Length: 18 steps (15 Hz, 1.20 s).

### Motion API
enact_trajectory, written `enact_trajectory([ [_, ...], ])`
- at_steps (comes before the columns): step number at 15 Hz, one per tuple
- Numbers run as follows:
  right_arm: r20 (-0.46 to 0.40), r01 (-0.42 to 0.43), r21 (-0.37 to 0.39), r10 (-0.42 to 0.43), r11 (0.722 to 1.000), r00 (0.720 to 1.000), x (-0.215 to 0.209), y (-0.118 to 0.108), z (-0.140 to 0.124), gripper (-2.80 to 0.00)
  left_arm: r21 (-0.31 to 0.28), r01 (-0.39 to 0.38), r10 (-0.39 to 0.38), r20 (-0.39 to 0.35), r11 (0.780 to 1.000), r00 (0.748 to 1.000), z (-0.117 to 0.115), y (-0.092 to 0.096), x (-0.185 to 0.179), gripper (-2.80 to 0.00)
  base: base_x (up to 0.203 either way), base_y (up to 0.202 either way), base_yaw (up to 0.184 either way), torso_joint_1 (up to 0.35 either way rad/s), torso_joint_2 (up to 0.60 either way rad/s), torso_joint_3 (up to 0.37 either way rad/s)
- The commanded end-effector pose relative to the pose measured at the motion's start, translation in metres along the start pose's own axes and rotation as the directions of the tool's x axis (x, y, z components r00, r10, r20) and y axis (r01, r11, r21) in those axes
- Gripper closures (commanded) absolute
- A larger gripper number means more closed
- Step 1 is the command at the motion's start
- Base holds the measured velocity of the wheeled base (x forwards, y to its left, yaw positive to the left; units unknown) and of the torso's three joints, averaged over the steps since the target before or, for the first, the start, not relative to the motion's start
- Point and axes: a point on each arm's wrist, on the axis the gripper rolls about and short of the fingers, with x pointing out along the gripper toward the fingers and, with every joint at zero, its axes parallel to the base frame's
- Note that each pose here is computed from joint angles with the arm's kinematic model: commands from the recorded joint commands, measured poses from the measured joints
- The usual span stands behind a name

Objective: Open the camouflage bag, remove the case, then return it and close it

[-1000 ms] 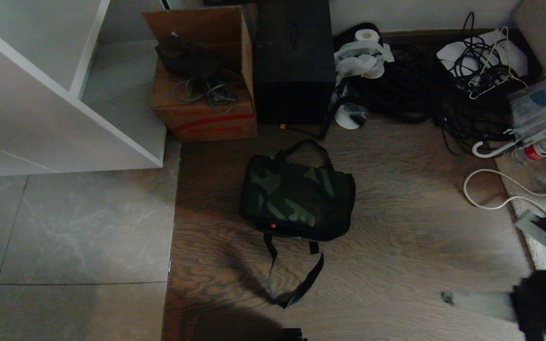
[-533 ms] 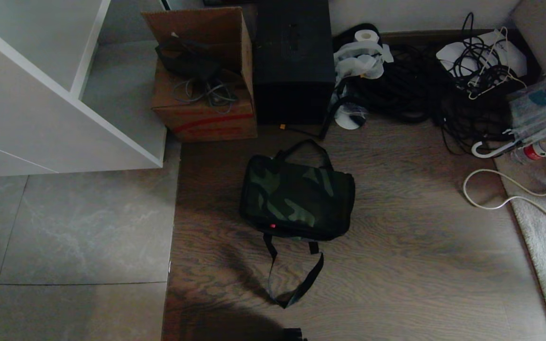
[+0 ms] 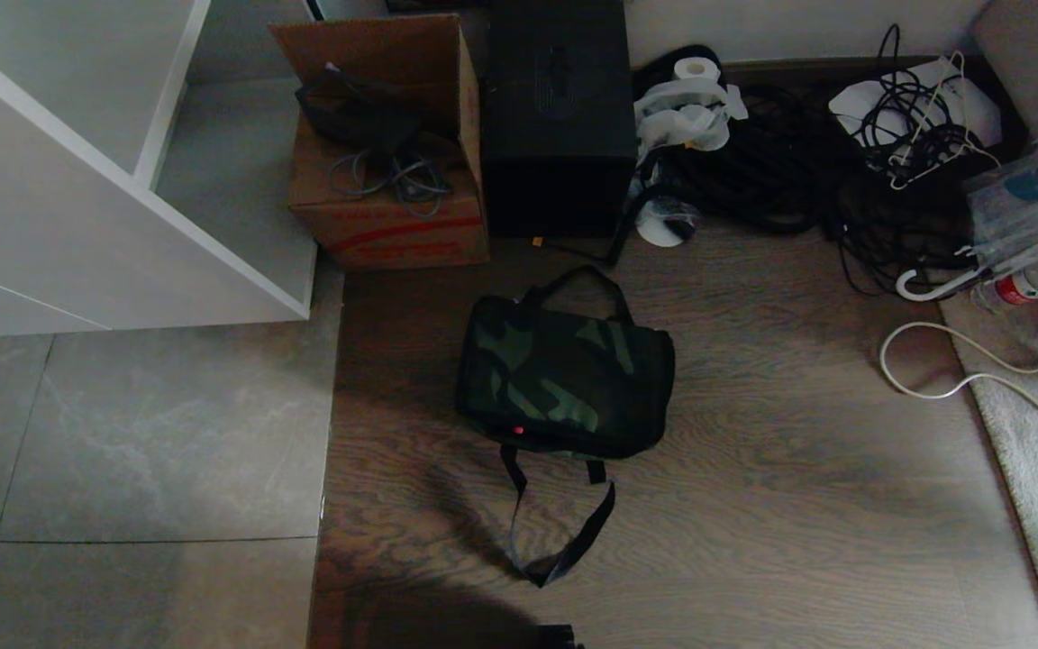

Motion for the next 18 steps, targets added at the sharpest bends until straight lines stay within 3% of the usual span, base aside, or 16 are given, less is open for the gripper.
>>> enact_trajectory([
  [1, 0.067, -0.006, 0.003, 0.006, 1.0, 0.998, -0.0045, -0.0001, -0.0044, 0.0, -0.001, -0.001, 0.001, -0.008, 1.0, 1.0, -0.0025, 0.0001, 0.0006, 0.0, 0.0, 0.0, 0.0, 0.0, 0.0, 0.0],
  [18, 0.067, -0.002, 0.015, 0.002, 1.0, 0.998, -0.0045, -0.0002, -0.0039, 0.0, -0.001, -0.001, 0.001, -0.009, 1.0, 1.0, -0.0026, 0.0001, 0.0006, 0.0, 0.0, 0.0, 0.0, 0.0, 0.0, 0.0],
])
